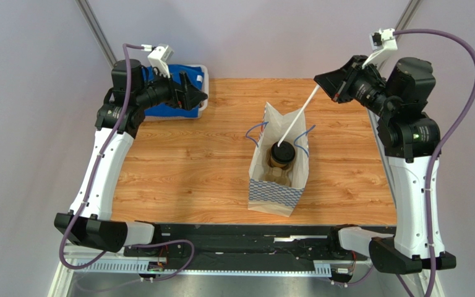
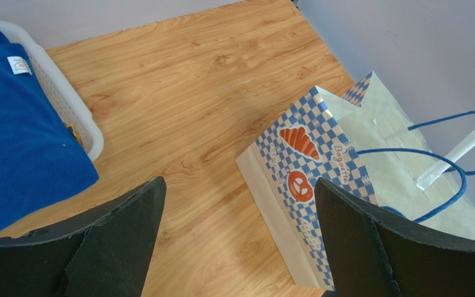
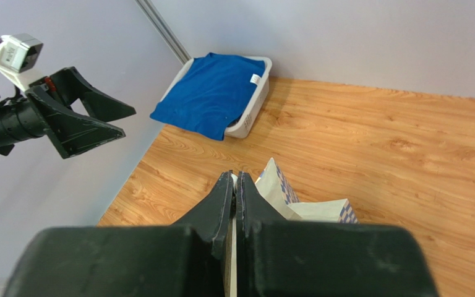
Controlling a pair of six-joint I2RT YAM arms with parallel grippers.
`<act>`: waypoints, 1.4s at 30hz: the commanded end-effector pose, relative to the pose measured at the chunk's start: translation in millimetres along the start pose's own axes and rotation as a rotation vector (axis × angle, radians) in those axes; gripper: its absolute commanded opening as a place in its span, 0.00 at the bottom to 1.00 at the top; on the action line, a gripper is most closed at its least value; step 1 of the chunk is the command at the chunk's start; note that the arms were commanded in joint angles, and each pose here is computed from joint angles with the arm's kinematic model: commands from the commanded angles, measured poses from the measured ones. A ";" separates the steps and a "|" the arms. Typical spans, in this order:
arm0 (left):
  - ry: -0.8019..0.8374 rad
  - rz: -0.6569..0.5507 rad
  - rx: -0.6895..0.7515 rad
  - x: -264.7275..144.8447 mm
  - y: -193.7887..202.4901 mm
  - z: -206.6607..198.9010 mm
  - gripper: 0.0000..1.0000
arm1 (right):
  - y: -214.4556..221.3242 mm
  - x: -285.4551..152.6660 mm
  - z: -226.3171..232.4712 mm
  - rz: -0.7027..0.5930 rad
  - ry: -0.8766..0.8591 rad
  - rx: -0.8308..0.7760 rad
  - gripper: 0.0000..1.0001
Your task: Pack the takeout coffee
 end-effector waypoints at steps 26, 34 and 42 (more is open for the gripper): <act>-0.021 0.016 -0.025 15.4 -2.5 15.3 0.99 | 132.2 51.5 -25.4 0.354 0.060 0.156 0.04; -0.032 0.025 -0.022 16.7 -2.6 18.4 0.99 | 141.6 55.9 -25.2 0.418 0.042 0.177 0.45; -0.044 0.022 0.000 11.3 -3.1 17.5 0.99 | 105.5 57.5 -6.6 0.317 -0.010 0.100 0.61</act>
Point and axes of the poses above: each gripper's point midway between its finger pads, its own x axis out along the fingers, its own z axis along the line the jaws close on, y = z × x, the point moved 5 cm from there along -x, back along the fingers, and after that the axes turned 12 degrees about x, right-handed, at the moved point
